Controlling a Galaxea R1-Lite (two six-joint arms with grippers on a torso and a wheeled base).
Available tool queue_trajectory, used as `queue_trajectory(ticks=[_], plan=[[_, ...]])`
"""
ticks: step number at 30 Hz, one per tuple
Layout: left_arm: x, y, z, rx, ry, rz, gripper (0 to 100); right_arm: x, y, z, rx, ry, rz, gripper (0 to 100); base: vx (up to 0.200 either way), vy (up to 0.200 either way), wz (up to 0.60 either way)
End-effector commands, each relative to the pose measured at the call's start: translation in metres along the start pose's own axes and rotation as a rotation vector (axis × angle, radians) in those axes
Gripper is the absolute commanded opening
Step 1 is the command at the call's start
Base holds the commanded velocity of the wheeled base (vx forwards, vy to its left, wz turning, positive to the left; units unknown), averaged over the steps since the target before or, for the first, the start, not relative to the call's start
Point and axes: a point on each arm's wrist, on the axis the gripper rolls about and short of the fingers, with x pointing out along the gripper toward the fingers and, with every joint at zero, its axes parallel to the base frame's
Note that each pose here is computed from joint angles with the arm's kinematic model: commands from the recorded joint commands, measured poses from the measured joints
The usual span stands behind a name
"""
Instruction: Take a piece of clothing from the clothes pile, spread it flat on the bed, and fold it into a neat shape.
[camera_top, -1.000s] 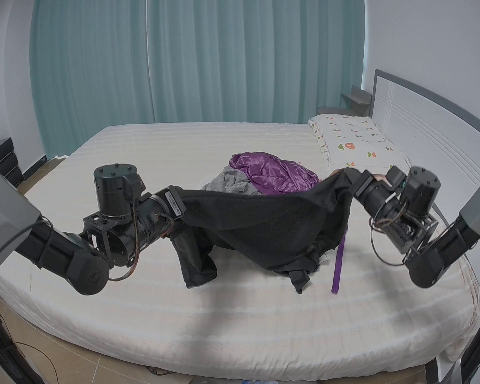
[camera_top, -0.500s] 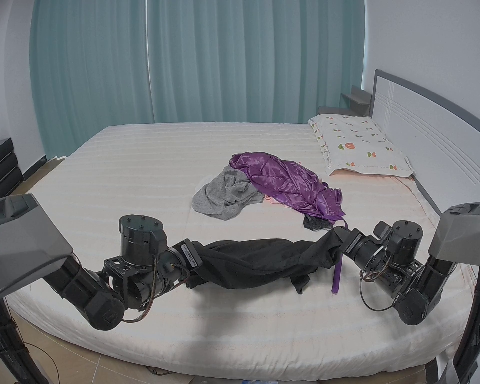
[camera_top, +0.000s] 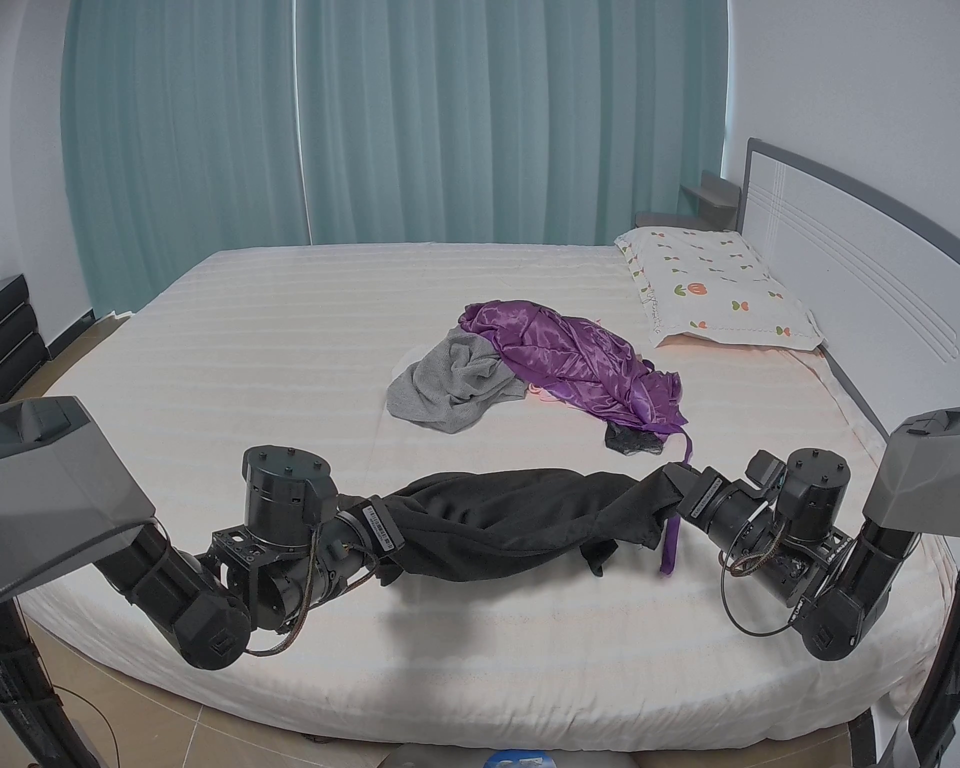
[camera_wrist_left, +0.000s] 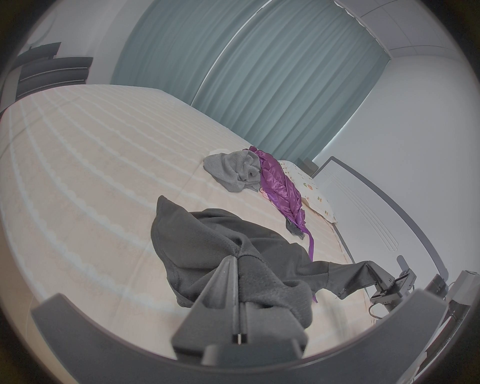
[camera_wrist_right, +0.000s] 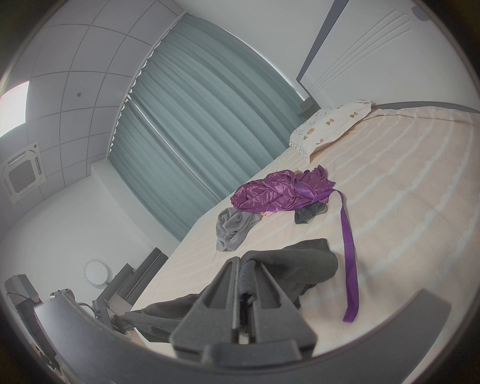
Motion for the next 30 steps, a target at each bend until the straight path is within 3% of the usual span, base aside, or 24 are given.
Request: queue_trajectory(ticks=[1, 7, 13, 30], plan=[[0.0, 0.0, 0.0, -0.001, -0.001, -0.004, 0, -0.001, 0.002, 0.001, 0.002, -0.011, 0.012, 0, 0.0, 0.0, 0.0], [-0.001, -0.002, 0.003, -0.02, -0.074, -0.07, 0, 0.001, 0.0, -0.001, 0.002, -0.004, 0.006, 0, 0.0, 0.0, 0.0], [0.0, -0.002, 0.003, -0.022, -0.085, -0.073, 0, 0.0, 0.002, 0.001, 0.002, -0.011, 0.012, 0, 0.0, 0.0, 0.0], [-0.005, -0.001, 0.008, -0.026, -0.099, -0.069, 0, -0.007, 0.015, 0.01, 0.006, -0.04, 0.054, 0, 0.0, 0.2, 0.0]])
